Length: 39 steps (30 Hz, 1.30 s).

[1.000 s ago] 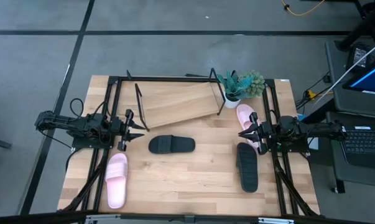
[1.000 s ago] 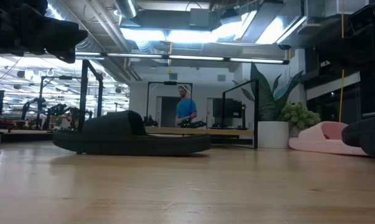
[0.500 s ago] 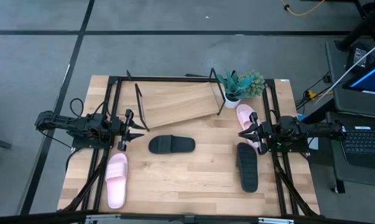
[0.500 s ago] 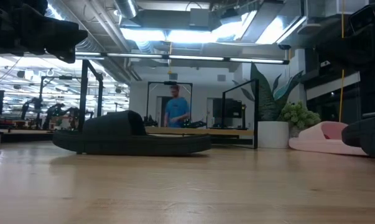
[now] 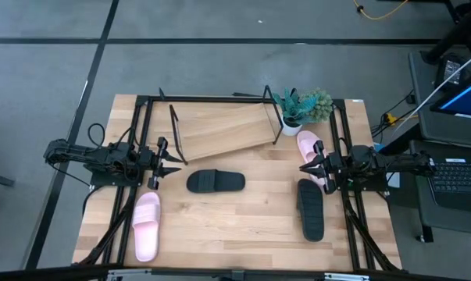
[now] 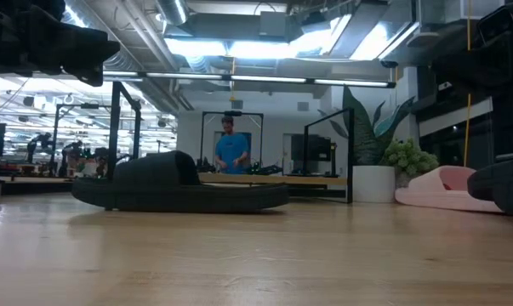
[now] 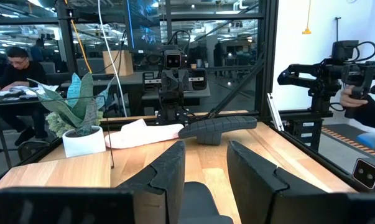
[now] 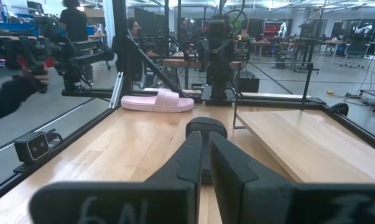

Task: Pick and place slides into the shelf
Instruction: Put the top pink slide on the shelf

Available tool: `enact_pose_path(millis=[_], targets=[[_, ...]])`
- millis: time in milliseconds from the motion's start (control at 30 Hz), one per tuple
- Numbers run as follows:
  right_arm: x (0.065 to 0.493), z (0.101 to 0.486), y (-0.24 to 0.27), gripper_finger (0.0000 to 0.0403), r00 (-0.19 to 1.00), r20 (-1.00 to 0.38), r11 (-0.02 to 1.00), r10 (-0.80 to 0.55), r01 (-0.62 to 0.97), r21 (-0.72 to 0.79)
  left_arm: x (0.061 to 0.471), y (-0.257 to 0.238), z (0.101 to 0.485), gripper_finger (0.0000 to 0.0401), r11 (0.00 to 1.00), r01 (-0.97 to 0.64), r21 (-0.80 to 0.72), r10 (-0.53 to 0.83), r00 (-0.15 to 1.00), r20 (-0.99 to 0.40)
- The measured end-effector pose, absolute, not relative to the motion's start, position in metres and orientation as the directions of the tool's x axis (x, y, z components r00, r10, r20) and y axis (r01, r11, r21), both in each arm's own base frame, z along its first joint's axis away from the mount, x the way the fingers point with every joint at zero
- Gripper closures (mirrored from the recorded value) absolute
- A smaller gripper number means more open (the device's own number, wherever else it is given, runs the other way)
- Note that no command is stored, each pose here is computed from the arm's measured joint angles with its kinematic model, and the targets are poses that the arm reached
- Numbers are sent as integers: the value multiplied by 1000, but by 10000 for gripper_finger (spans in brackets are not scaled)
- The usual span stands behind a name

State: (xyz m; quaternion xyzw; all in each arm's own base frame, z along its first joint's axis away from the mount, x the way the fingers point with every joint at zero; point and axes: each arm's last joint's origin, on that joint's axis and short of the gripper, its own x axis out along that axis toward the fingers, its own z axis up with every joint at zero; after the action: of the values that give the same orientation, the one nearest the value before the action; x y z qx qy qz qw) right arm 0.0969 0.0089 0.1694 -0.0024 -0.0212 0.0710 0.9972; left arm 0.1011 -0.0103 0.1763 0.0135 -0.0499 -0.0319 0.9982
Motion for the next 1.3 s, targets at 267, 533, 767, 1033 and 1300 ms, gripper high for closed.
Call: enact_pose_path(millis=[267,533,767,1033,1300], targets=[[97,172,9,369,988,65,990,142,-141,-20,101,-10,179,290,998,60,30,-63,990,127],[97,172,9,369,988,67,990,142,-140,-35,101,-7,180,305,998,-39,42,33,991,133],[97,172,9,370,988,67,990,141,-139,-36,101,-8,175,389,998,-36,50,32,996,83],[96,180,9,397,984,109,990,140,-139,-12,99,-6,186,400,996,-90,20,89,994,56],[92,211,5,399,999,36,1000,6,-5,-28,102,-3,211,401,986,-160,43,162,986,-29]])
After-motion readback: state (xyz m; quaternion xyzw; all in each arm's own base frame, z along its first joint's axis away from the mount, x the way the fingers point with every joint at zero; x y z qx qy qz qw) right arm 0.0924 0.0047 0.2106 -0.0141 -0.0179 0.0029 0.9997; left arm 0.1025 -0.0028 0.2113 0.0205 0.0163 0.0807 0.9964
